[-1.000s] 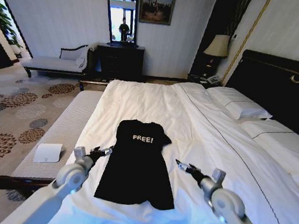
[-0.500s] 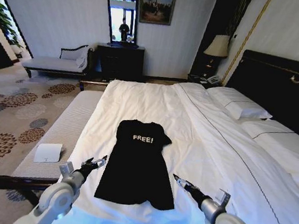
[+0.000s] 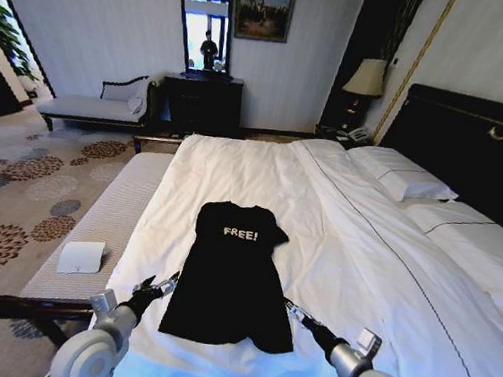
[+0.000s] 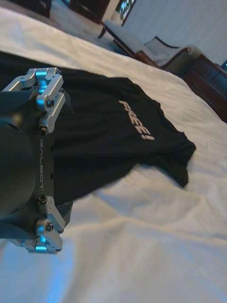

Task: Fold the clothes on the bed.

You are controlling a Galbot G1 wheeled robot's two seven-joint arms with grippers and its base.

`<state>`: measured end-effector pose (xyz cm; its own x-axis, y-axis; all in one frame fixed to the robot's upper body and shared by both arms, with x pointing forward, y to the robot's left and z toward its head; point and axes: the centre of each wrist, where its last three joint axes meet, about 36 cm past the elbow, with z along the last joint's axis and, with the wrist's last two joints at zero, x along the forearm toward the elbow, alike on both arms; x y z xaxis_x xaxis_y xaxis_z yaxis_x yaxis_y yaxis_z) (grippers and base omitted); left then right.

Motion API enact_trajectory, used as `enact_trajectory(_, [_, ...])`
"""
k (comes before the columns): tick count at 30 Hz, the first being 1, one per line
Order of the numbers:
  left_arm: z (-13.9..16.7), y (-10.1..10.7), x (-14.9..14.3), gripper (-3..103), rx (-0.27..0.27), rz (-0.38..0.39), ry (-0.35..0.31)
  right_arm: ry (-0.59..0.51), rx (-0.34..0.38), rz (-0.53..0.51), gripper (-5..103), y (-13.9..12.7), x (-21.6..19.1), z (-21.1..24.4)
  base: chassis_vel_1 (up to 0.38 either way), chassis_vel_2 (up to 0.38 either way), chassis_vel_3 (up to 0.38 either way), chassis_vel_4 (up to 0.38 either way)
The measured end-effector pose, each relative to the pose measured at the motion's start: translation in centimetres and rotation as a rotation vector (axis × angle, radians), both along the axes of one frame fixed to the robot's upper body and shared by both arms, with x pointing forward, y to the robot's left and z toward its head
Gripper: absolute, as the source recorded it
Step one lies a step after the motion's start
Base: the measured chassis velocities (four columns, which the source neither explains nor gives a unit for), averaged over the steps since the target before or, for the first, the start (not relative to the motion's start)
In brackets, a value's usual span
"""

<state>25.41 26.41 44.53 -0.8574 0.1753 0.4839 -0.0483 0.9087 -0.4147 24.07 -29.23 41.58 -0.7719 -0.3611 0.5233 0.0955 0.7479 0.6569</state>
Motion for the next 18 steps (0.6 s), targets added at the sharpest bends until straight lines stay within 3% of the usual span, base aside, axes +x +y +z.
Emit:
enact_trajectory(10, [-1.2, -1.3, -0.8, 92, -0.032, 0.013, 0.032, 0.026, 0.102, 0.043, 100, 0.2, 0.1, -0.4, 0.0, 0.0, 0.0, 0.0])
enact_trajectory(18, [-1.6, -1.5, -0.7, 92, 0.001, 0.002, 0.018, 0.103, 0.051, 0.058, 100, -0.8, -0.9, -1.9, 0.0, 0.0, 0.0, 0.0])
